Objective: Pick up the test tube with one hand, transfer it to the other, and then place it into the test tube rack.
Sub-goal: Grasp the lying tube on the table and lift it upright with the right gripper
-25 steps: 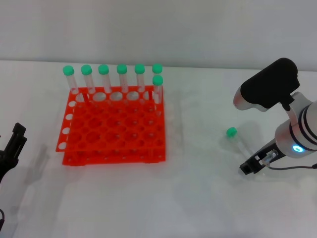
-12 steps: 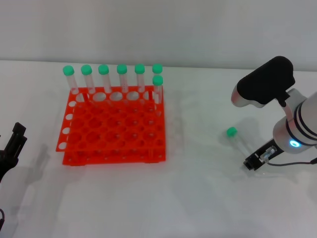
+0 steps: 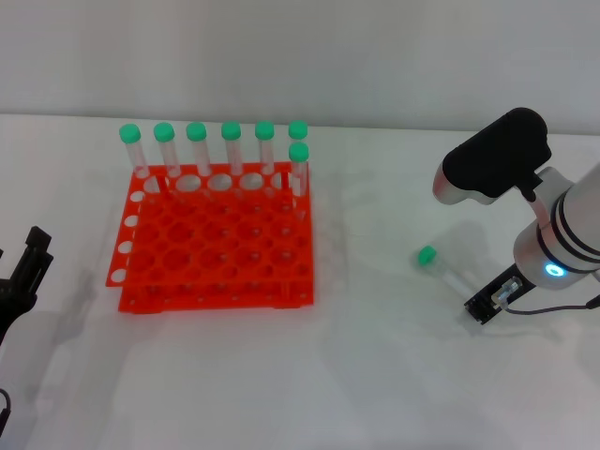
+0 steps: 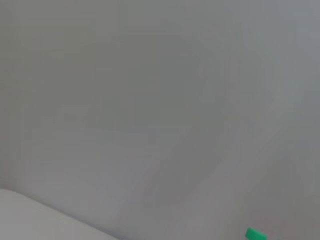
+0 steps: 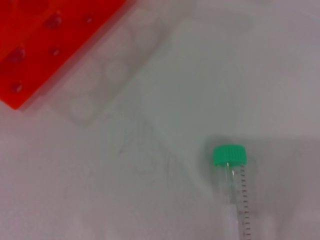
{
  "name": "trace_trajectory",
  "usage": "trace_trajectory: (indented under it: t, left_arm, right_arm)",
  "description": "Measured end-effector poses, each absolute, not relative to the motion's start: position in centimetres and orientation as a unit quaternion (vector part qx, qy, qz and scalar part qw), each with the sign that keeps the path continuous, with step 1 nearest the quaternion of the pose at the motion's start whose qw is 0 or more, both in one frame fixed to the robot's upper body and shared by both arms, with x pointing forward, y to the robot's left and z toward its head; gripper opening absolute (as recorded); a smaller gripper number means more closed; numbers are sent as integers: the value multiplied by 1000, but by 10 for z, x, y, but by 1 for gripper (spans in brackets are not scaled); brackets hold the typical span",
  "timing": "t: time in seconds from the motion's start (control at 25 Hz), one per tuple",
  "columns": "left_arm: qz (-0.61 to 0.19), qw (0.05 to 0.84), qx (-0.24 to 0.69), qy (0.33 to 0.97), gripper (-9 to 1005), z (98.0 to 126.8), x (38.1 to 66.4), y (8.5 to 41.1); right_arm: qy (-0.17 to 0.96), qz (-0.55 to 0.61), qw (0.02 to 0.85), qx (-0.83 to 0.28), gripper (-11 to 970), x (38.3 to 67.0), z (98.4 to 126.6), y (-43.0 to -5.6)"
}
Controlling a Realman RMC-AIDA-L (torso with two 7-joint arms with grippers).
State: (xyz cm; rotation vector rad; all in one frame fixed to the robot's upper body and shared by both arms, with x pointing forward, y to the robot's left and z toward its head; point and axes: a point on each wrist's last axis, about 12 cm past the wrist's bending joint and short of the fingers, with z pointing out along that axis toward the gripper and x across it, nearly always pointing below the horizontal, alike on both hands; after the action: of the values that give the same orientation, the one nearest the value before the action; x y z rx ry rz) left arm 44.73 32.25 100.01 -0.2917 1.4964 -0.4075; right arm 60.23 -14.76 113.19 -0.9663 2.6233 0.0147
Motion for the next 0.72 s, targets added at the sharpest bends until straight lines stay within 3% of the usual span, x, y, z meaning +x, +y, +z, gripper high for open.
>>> trace_trajectory:
  t: [0.28,0.56,0.72]
  left_arm:
    - [-186,713,-126,664,728,1003,446,322]
    - [-210,751,-110,616,711,1017,437,320]
    - [-247,743,-97,615,679,1018,438,314]
  right_arm:
    - [914,35,217,-341,188,599,1153,-162]
    - [872,151,347,-310,188,578,1186,-225]
    - [834,222,412,-293,188,566,1182,-255]
